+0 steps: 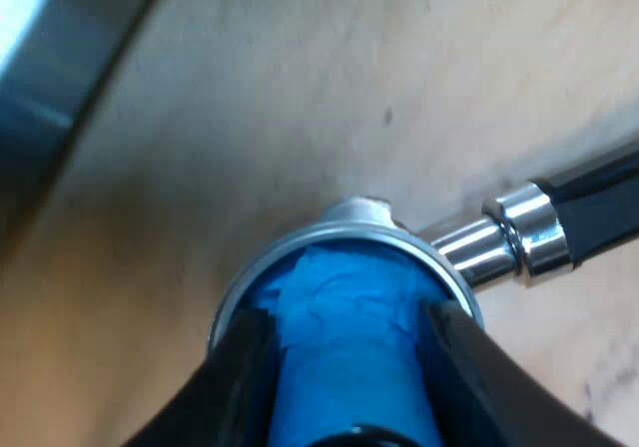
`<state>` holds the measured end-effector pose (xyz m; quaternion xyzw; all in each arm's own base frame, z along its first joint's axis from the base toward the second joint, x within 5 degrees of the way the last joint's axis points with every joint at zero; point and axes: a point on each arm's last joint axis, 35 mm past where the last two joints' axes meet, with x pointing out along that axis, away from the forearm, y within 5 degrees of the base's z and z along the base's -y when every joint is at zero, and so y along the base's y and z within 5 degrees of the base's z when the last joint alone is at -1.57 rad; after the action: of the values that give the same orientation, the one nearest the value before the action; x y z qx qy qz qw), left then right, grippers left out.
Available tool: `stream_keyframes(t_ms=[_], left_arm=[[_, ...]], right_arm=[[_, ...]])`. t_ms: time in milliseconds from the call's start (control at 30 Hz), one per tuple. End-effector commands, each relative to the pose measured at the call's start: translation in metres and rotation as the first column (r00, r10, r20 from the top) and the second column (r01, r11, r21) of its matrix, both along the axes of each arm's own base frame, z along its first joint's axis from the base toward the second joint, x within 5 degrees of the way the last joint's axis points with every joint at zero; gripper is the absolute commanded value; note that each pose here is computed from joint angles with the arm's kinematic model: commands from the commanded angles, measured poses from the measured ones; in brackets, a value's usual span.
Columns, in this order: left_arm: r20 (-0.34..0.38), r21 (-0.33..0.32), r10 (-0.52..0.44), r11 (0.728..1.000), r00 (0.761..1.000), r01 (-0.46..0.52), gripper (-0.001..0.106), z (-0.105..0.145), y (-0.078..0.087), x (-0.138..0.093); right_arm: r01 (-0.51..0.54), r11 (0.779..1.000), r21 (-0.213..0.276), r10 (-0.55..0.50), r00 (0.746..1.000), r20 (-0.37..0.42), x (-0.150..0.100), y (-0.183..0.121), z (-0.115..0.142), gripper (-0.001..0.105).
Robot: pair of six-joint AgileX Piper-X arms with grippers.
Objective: Grind coffee beans and then tamp
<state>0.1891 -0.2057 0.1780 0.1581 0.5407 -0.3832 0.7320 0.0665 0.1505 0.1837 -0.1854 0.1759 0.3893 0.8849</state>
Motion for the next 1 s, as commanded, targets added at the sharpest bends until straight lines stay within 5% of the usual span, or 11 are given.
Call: stream_keyframes(t_ms=[33, 500, 800, 1000], left_arm=[[-0.025, 0.063, 0.014, 0.998, 1.000, -0.013, 0.001, 0.006, 0.005, -0.006], [0.101, -0.037, 0.029, 0.999, 0.995, -0.025, 0.001, 0.081, 0.000, 0.000], [0.141, -0.079, 0.035, 0.997, 0.989, -0.024, 0.001, 0.115, 0.018, -0.016], [0.138, -0.112, 0.154, 0.984, 0.978, -0.139, 0.001, 0.125, 0.037, -0.008]], right_arm=[[-0.002, 1.000, 0.013, 0.002, 1.000, 0.008, 0.001, 0.001, 0.002, 0.070], [-0.009, 1.000, 0.017, 0.009, 1.000, 0.005, 0.000, 0.001, 0.003, 0.070], [-0.118, 0.989, 0.086, 0.111, 0.990, 0.086, 0.000, 0.009, 0.015, 0.070], [-0.170, 0.977, 0.131, 0.159, 0.983, 0.088, -0.001, 0.011, 0.019, 0.070]])
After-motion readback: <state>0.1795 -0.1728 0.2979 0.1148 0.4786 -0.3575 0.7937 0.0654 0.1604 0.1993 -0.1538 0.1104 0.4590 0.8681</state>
